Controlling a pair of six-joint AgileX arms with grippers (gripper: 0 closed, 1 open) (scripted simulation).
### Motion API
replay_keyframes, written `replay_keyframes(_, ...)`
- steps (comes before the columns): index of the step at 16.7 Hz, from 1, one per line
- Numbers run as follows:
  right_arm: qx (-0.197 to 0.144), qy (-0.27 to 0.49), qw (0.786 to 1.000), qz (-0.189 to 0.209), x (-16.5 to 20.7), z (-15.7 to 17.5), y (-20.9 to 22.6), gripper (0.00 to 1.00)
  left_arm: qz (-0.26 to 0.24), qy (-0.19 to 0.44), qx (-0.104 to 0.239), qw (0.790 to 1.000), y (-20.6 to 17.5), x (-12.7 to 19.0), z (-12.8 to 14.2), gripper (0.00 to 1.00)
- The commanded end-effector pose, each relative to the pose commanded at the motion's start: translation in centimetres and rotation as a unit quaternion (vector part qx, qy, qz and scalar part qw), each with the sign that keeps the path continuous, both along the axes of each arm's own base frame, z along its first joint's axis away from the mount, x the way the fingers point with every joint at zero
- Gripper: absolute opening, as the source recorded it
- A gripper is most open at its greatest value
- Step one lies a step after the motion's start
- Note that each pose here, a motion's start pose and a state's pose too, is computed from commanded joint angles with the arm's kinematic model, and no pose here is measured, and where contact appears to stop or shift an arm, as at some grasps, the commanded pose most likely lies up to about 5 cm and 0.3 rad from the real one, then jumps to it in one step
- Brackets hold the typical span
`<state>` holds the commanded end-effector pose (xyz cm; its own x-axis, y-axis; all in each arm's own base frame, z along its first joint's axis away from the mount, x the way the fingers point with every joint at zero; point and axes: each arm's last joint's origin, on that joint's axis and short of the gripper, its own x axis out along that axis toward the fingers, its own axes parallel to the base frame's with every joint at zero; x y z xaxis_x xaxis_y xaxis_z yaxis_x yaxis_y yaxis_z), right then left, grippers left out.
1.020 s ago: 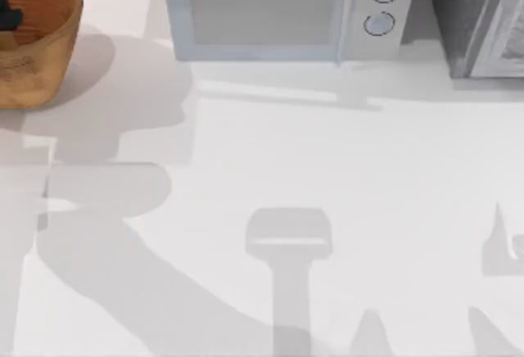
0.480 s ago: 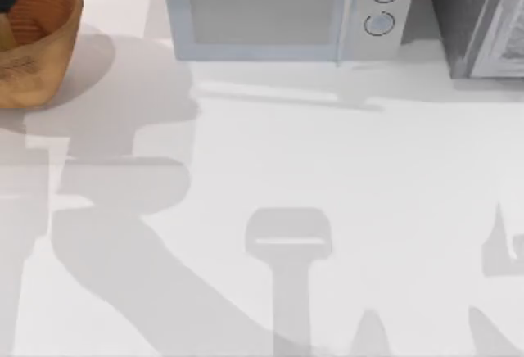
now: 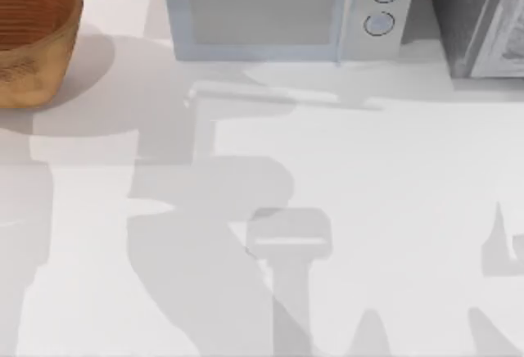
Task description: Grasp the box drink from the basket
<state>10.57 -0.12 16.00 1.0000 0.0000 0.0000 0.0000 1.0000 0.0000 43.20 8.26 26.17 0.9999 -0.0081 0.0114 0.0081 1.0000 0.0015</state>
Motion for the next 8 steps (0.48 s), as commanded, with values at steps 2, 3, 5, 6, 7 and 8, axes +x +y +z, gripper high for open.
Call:
replay_keyframes(2,0.0,0.0,1.0,0.0,0.0,0.0,0.0,1.0,0.0,0.0,0.0,1.0,-0.1,-0.3,1.7,0.0)
replay_keyframes(3,0.0,0.0,1.0,0.0,0.0,0.0,0.0,1.0,0.0,0.0,0.0,1.0,-0.1,-0.4,2.2,0.0)
replay_keyframes(5,0.0,0.0,1.0,0.0,0.0,0.0,0.0,1.0,0.0,0.0,0.0,1.0,-0.1,-0.5,2.4,0.0)
replay_keyframes(6,0.0,0.0,1.0,0.0,0.0,0.0,0.0,1.0,0.0,0.0,0.0,1.0,-0.1,-0.5,2.4,0.0)
replay_keyframes(7,0.0,0.0,1.0,0.0,0.0,0.0,0.0,1.0,0.0,0.0,0.0,1.0,-0.1,-0.5,2.4,0.0)
replay_keyframes(8,0.0,0.0,1.0,0.0,0.0,0.0,0.0,1.0,0.001,0.001,0.001,1.0,0.0,-0.4,2.2,0.0)
